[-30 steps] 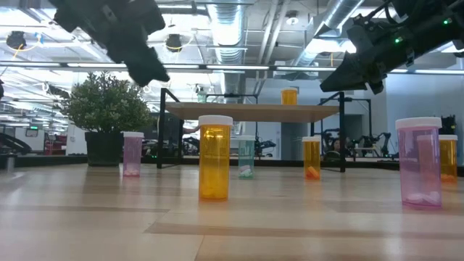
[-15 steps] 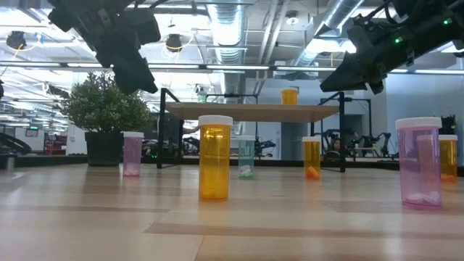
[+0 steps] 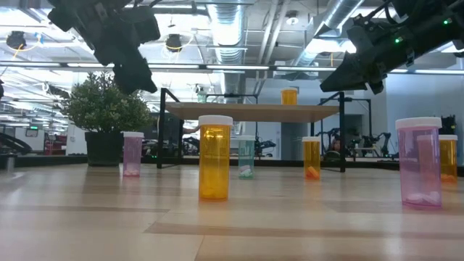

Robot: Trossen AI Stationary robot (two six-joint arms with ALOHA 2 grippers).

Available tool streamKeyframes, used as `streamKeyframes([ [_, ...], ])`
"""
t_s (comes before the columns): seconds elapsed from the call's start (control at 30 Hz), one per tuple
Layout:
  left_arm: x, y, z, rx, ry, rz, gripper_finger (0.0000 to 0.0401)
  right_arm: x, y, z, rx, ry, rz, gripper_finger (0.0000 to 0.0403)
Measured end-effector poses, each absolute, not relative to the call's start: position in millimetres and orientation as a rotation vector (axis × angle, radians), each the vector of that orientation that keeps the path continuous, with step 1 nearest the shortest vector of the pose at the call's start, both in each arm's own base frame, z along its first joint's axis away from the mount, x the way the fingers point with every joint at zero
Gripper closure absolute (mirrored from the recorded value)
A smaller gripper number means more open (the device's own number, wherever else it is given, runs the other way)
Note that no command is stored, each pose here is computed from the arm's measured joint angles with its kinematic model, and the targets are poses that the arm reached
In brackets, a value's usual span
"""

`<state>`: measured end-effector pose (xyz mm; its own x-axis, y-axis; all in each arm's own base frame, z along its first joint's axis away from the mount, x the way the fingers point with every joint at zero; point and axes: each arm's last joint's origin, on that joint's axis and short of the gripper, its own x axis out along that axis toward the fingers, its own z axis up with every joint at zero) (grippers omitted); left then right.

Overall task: Pick and place medicine bottles onto shelf by color
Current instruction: Put the top pink small pill bottle on the shelf

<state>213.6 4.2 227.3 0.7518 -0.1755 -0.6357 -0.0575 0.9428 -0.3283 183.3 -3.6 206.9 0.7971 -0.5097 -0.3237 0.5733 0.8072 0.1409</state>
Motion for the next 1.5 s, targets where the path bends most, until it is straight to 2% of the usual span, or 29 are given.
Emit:
streamKeyframes([
  [0.27,225,-12,253,-0.212,0.731,-0.089,0.0234,183,-4,207,0.238,0.279,-0.587,0.0327],
  [0.37,227,-14,252,-0.198,0.763,-0.085,0.0234,183,-4,207,0.237,0.281,-0.587,0.0327],
  [0.57,231,-14,244,-0.226,0.807,-0.058,0.0234,183,-4,206,0.235,0.285,-0.588,0.0327],
  [0.77,239,-18,249,-0.251,0.718,-0.093,0.0234,182,-4,205,0.229,0.301,-0.590,0.0327],
  [0.9,239,-17,249,-0.295,0.714,-0.037,0.0234,183,-4,205,0.230,0.300,-0.590,0.0327],
  [1.23,252,-22,225,-0.418,0.832,0.048,0.0234,183,-4,205,0.230,0.298,-0.590,0.0327],
  [1.5,243,-19,212,-0.393,0.980,0.156,0.0234,183,-4,205,0.230,0.300,-0.590,0.0327],
])
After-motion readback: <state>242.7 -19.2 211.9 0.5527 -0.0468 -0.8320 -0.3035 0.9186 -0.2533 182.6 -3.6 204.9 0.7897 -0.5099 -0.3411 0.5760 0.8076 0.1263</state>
